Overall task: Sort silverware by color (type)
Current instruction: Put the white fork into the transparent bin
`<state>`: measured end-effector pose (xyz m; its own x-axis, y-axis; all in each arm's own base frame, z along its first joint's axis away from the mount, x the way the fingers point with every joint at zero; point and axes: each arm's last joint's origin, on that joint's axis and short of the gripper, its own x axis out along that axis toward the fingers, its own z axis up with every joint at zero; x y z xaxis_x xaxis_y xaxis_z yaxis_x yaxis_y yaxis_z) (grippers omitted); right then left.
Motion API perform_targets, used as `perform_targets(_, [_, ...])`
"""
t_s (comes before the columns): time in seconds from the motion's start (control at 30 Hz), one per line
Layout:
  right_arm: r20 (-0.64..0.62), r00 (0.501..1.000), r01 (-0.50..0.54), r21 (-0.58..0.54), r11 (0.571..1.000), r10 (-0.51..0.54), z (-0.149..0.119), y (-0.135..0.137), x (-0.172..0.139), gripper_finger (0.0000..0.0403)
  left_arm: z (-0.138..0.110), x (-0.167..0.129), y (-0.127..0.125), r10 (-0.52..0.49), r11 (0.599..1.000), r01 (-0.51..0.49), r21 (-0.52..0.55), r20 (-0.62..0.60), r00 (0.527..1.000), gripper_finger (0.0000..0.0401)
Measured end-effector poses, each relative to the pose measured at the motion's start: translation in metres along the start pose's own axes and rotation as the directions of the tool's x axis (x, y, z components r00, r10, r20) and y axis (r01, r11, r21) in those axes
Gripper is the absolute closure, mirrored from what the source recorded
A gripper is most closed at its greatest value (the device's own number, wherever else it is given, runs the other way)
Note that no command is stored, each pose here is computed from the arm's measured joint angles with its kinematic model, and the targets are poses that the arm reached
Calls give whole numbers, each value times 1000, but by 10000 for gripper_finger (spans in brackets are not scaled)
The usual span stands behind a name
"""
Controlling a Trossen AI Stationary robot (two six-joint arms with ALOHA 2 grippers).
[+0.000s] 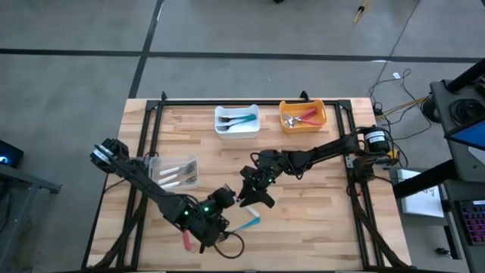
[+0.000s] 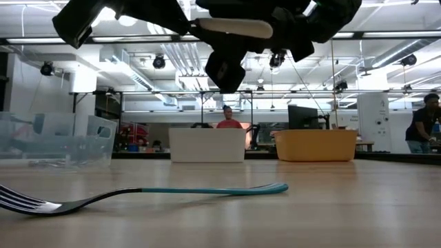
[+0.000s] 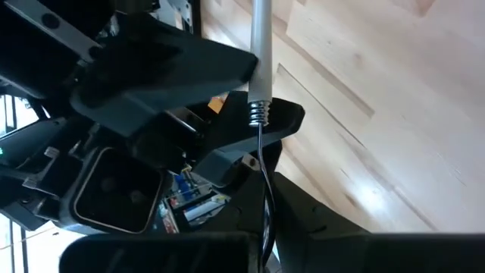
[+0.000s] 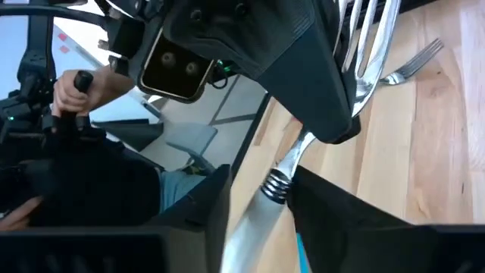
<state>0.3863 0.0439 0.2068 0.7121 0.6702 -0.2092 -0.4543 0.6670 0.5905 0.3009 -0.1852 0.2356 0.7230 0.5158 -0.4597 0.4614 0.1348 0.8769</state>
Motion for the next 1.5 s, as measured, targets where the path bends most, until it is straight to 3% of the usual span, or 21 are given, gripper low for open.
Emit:
perform_targets(0.2, [-7,1000,18,15,1000,-18,-1,-2,0,369,-1,3,2,2,1000,-2,4,-9,1000,401])
perform_targets(0.27, [-10,1000,25,13,1000,-25,-1,-2,-1,371,-2,4,2,2,1000,-2,-6,-11,1000,400])
perform_targets(0.47, [1,998,63,-22,998,-63,-1,-6,-3,371,-6,11,8,-11,985,8,-171,-16,1000,369])
perform_targets(0.83, [56,992,122,-95,988,-117,7,-17,-14,374,-25,17,20,-9,965,-4,-261,-52,999,299])
perform_targets(1.2, [183,956,250,-104,963,-229,0,-26,-32,374,-54,10,26,4,926,-32,-377,-73,997,290])
perform_targets(1.37, [297,892,379,-78,922,-341,-9,-29,-39,374,-73,7,27,13,883,-57,-465,-97,995,290])
perform_targets(1.5, [419,771,549,-58,833,-479,-16,-31,-47,375,-89,1,25,21,804,-76,-589,-100,995,290])
